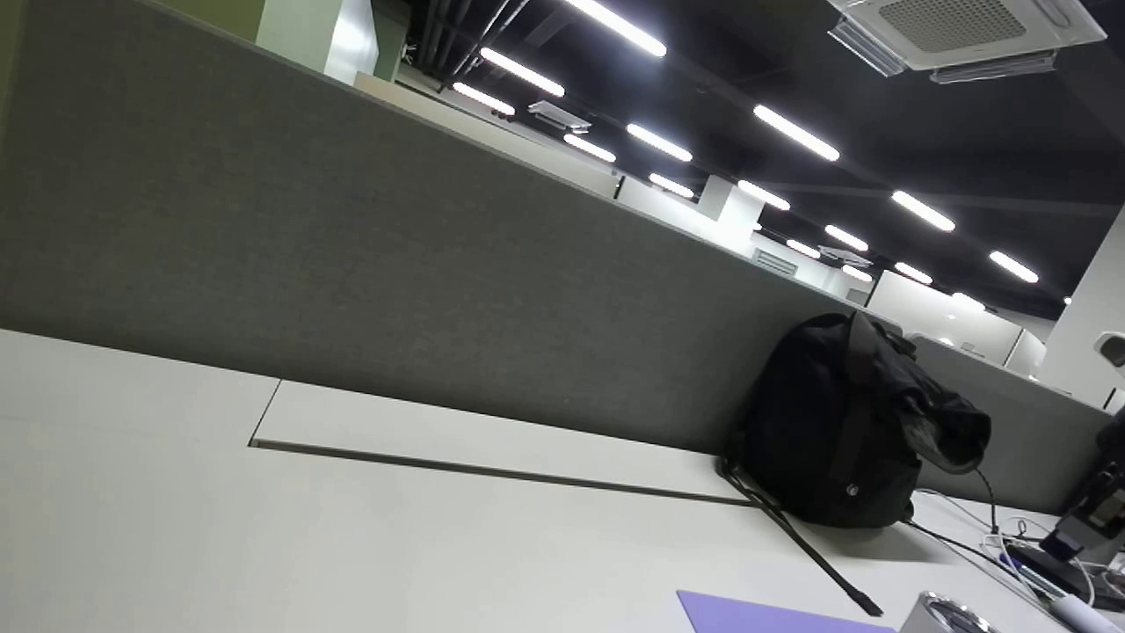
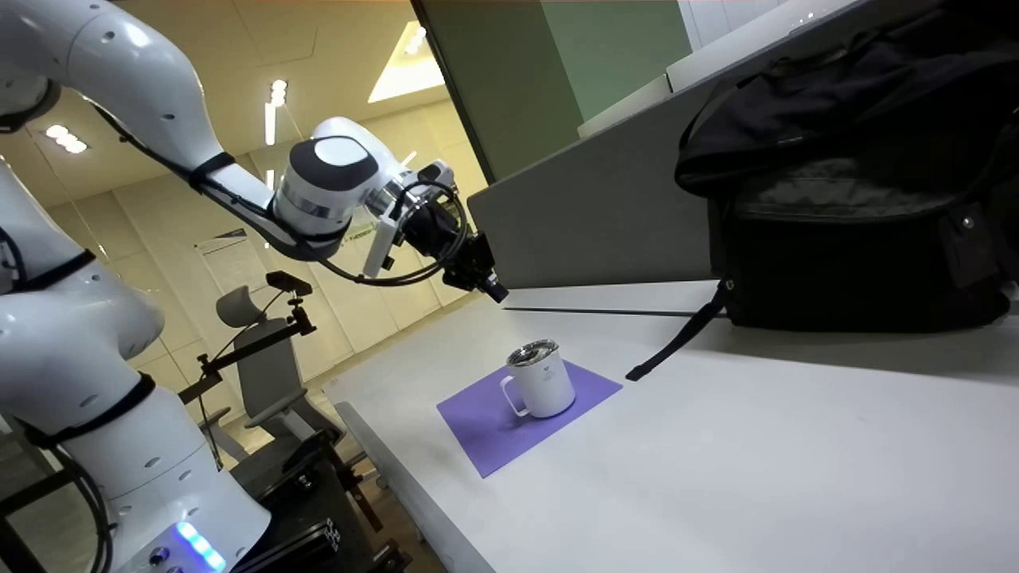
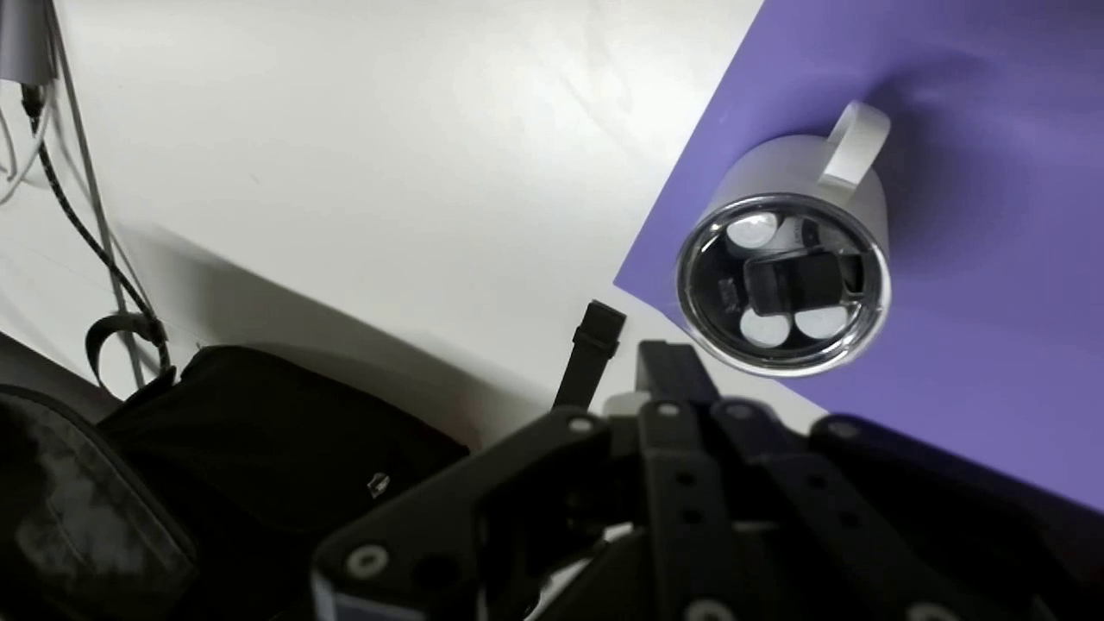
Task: Close the slider on the top of the cup
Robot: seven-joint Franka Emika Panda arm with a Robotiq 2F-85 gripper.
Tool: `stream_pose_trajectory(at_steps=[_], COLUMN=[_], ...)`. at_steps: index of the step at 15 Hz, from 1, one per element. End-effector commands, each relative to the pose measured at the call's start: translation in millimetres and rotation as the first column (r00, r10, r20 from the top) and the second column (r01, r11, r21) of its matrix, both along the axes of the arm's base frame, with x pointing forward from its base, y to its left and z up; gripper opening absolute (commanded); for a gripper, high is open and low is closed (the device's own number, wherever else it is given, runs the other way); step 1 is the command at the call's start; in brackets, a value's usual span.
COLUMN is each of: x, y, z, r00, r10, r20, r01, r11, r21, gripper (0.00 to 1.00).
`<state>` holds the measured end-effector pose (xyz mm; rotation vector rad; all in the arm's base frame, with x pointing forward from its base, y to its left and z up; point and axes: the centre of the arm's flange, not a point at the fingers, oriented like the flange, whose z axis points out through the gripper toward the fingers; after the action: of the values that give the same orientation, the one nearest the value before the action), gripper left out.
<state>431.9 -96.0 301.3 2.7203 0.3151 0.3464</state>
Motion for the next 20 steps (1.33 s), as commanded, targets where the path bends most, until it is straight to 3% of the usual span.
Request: stream_pose_trajectory(at_steps=[1,13,20], x=[25,50,54], y=[-6,4,9], z=[-37,-105,-105], r00=[0.999,0.999,0.998], r10=[-0.012,0.004,-0.022], r20=[0.034,-0.031,-0.051], r01=[0.012,-0.003,0.026], r11=[1.0,0.999,0.996], r21=[-0.008,0.053,0.085], gripper=[0.0,0.0,0.0])
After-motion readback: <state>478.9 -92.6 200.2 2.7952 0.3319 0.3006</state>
